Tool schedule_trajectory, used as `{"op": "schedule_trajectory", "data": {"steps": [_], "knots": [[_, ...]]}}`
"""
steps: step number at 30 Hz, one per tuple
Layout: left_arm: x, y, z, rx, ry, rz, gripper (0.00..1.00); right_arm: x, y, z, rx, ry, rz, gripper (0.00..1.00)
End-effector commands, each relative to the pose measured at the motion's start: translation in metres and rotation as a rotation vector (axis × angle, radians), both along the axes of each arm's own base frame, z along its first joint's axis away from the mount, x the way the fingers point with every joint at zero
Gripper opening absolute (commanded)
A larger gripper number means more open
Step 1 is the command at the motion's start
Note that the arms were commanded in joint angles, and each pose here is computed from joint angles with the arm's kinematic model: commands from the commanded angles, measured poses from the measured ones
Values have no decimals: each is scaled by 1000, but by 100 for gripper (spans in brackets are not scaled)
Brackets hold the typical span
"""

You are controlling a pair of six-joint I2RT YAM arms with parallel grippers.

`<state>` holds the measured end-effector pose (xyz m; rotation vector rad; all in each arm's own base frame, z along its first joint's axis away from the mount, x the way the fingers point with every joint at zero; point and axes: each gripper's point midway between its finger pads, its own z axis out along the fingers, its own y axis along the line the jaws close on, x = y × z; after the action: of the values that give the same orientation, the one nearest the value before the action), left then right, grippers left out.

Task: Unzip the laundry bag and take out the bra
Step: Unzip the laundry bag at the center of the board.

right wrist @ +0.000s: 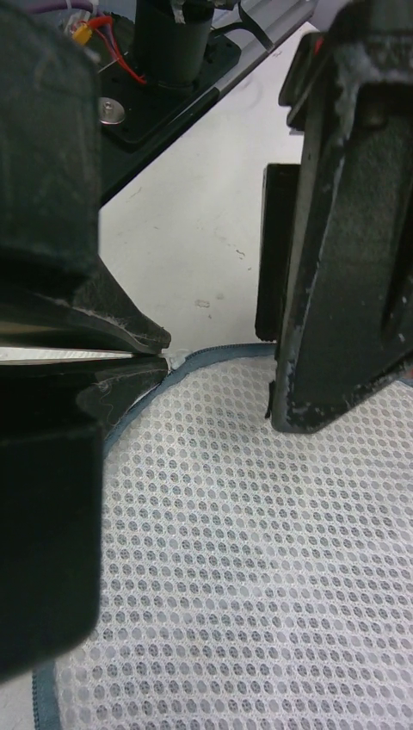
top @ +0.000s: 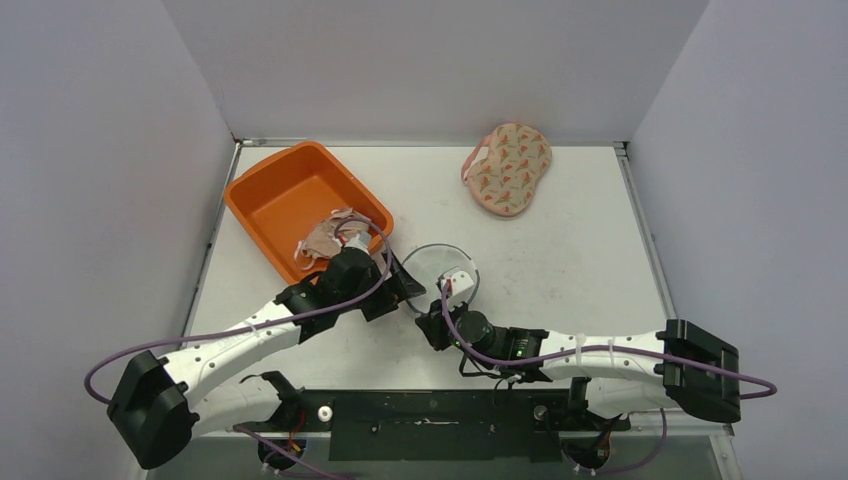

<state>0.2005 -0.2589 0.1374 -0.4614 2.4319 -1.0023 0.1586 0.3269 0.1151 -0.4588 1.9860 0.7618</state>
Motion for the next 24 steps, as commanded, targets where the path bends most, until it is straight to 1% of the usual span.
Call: {"op": "schedule_trajectory", "data": {"steps": [1, 3, 9, 14, 17, 24], "knots": [[21, -20, 25, -68, -77, 4, 75, 2, 10, 27, 74, -28, 9, 5], [21, -24, 19, -68, -66, -8, 66, 2, 8, 28, 76, -28, 4, 5], [29, -26, 15, -61, -68, -1, 32, 1, 1, 32, 79, -32, -11, 5], [35, -22, 14, -53, -71, 8, 11, 1, -11, 33, 73, -31, -34, 5], [38, -19, 17, -56, -79, 8, 0, 1, -21, 33, 63, -29, -57, 5], [39, -18, 22, -63, -97, -20, 0, 3, -60, 20, 3, -15, -152, 5]]}}
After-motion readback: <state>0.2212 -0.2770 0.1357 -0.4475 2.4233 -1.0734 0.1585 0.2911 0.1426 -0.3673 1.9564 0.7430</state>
